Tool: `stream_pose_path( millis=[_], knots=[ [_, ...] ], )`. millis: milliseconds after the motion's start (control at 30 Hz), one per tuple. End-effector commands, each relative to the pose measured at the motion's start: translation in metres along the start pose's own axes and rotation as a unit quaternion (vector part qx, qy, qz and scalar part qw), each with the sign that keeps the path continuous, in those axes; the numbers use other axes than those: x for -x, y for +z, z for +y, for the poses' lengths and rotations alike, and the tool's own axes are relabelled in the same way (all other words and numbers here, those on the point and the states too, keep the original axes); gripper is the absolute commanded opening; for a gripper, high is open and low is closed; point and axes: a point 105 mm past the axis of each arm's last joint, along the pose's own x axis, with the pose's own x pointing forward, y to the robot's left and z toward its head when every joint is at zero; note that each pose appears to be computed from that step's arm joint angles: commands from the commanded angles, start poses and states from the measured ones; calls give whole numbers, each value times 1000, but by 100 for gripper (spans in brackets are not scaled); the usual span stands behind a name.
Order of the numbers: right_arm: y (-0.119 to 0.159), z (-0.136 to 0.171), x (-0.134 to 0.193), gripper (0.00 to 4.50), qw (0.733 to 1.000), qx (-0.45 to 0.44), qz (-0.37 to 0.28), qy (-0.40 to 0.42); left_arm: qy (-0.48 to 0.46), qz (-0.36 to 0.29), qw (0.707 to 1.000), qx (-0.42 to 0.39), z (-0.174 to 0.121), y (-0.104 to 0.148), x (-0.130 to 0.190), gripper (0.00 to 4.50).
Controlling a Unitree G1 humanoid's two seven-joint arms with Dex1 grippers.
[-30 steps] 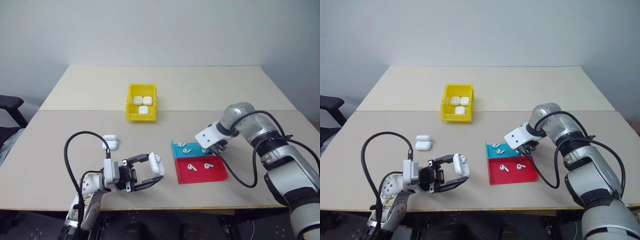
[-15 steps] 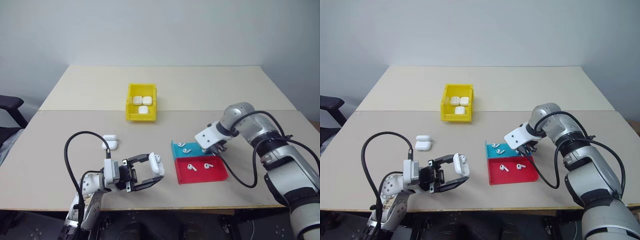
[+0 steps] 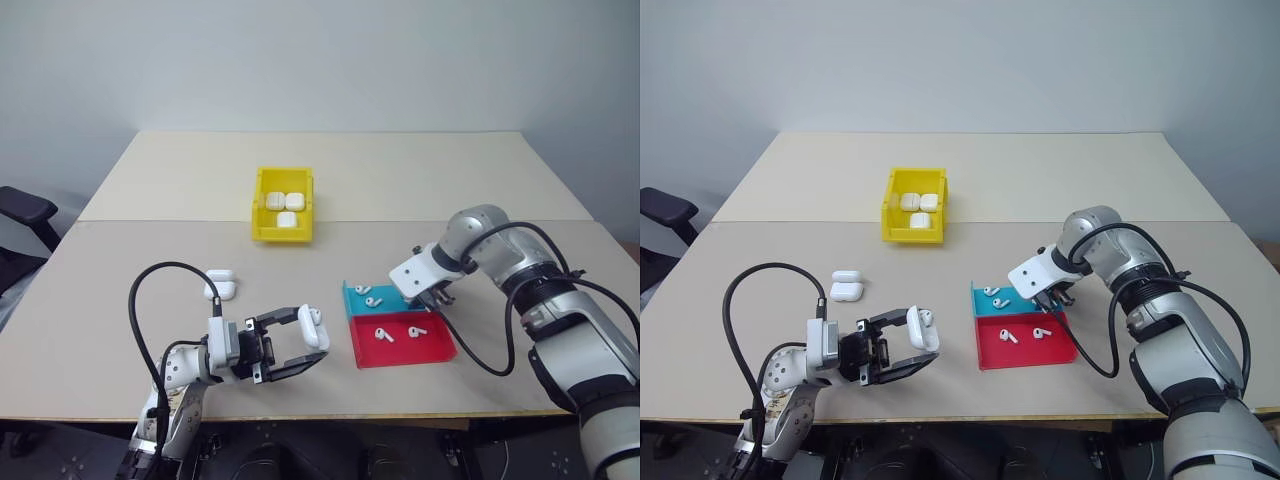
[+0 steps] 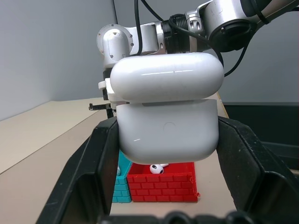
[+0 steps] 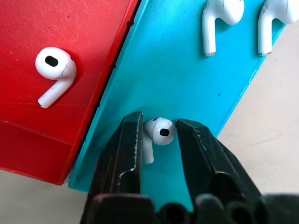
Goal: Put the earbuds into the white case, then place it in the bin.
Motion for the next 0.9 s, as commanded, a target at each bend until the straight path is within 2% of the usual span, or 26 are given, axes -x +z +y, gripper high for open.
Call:
stream_pose_path(
  millis=[33,500,567,900],
  knots=[
    [-4,1,5,144,1000,2,12,-4,-4,-9,1000,-15,-1,7,-3,279],
    [-3,0,10,144,1000,18,12,-12,-7,-6,1000,-15,0,6,-3,279],
    [2,0,11,144,1000,21,-5,-13,-6,-6,1000,-15,0,6,-4,279],
    [6,0,14,144,997,74,-10,-23,-7,-5,1000,-15,-1,5,-4,279]
  ],
)
